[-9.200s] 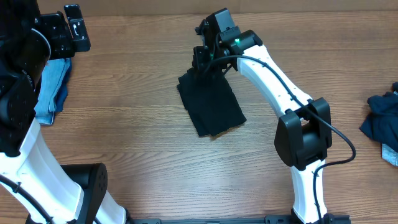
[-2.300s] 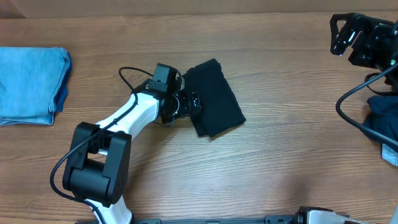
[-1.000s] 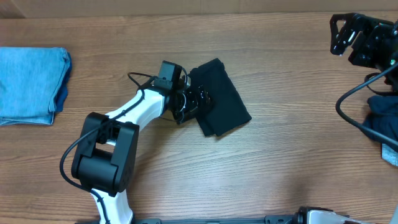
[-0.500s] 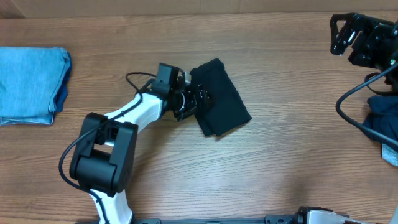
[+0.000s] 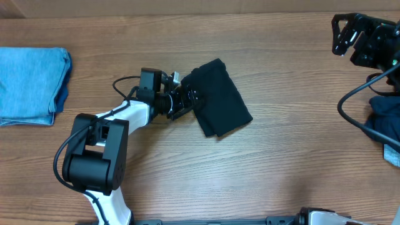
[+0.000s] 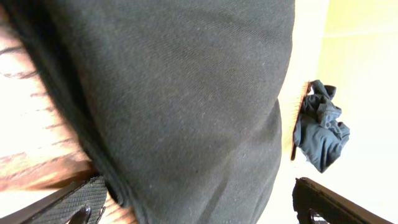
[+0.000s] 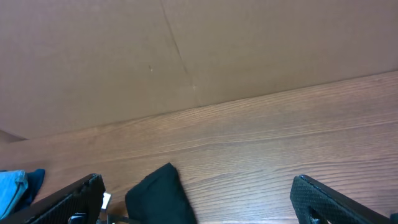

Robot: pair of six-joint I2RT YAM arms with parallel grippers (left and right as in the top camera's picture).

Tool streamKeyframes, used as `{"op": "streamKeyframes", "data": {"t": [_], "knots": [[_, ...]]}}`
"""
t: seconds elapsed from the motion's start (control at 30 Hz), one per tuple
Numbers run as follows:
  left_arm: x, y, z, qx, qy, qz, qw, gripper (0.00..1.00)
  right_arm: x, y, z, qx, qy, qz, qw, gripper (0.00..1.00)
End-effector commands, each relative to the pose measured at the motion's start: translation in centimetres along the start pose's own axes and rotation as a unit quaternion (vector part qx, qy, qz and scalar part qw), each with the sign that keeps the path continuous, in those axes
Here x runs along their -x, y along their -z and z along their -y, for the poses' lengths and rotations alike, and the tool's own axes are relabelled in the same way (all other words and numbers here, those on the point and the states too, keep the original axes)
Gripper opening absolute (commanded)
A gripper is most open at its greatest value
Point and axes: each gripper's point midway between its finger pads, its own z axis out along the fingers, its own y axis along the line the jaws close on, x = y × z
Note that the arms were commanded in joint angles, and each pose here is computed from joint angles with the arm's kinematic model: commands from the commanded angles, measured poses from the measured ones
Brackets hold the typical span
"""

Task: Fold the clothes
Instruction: 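Grasp the bundle's left edge with the left gripper and adjust it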

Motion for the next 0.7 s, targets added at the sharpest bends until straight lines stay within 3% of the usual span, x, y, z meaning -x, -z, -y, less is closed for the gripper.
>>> {"op": "streamKeyframes", "data": {"t": [0.0,0.47,0.67], "knots": [[-3.1,-1.2,-9.6,0.146,0.081,0.001,0.986,1.0,0.3,0.4,0.0,-0.003,0.003,0.008,1.0,1.0],[-4.3,-4.4,-6.1,0.122,0.052,0.0,0.991,1.0,0.3,0.4,0.0,-0.003,0.003,0.008,1.0,1.0],[-4.2,-4.4,-6.1,0.124,0.063,0.003,0.99,0.82,0.3,0.4,0.0,-0.003,0.003,0.008,1.0,1.0]]}}
